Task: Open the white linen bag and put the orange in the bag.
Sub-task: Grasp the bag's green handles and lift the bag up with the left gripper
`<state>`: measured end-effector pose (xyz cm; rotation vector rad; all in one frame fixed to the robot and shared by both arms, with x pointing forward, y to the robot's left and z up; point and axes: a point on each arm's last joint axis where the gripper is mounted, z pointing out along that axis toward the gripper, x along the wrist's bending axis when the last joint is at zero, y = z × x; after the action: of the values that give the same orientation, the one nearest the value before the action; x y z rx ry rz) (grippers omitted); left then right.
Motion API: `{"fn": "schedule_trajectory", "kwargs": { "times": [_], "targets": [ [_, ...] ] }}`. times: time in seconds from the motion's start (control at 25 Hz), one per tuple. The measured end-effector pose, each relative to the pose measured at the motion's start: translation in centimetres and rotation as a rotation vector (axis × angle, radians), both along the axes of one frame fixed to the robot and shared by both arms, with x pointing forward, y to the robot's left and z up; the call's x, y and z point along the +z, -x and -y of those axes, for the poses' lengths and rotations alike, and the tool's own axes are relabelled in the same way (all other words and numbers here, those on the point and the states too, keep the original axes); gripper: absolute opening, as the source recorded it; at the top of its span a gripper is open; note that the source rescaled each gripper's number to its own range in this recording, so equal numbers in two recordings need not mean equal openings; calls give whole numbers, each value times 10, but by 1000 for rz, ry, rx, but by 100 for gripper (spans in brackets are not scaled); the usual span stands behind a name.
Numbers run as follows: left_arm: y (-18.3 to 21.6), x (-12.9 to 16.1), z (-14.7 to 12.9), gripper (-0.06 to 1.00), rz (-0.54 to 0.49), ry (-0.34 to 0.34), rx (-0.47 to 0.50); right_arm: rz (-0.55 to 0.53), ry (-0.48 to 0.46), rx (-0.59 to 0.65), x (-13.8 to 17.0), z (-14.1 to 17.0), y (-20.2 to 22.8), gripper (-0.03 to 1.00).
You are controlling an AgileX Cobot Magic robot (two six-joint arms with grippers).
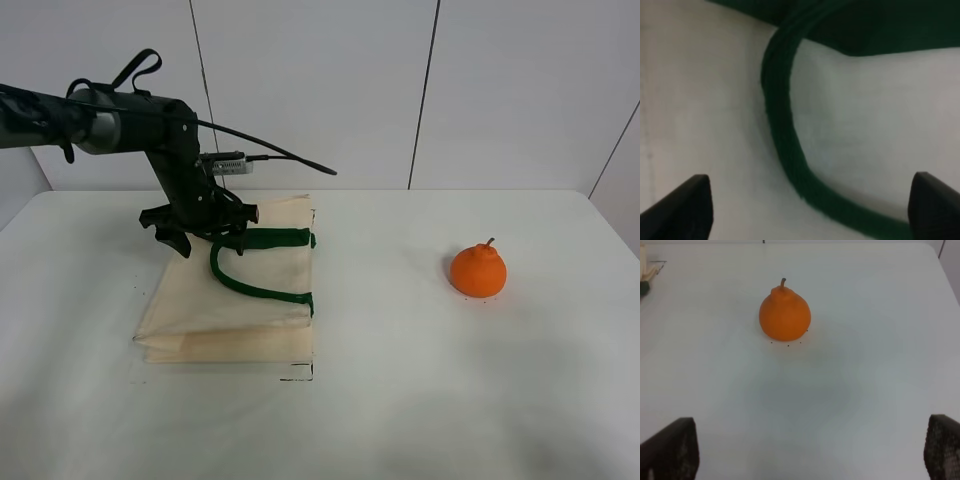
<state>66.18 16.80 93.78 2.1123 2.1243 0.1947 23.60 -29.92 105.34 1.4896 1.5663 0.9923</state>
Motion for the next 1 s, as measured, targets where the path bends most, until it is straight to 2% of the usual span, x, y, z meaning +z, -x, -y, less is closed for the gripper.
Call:
{"fn": "schedule_trajectory", "kwargs": {
  "times": [0.36,0.64,0.72,0.84,0.96,1.0],
  "targets": [
    [-10,-48,3,100,-18,11,22,0,0,0,0,0,0,100],
    [-12,-59,4,100,-19,14,30,0,0,0,0,0,0,100],
    [-12,-61,4,94,-26,18,37,0,0,0,0,0,0,100],
    [-13,-61,5,63,-28,25,54,0,0,0,0,0,0,100],
    [-14,-61,6,14,-22,31,68,0,0,0,0,0,0,100],
    [-14,-59,5,6,-23,25,67,0,0,0,0,0,0,100]
  ]
}}
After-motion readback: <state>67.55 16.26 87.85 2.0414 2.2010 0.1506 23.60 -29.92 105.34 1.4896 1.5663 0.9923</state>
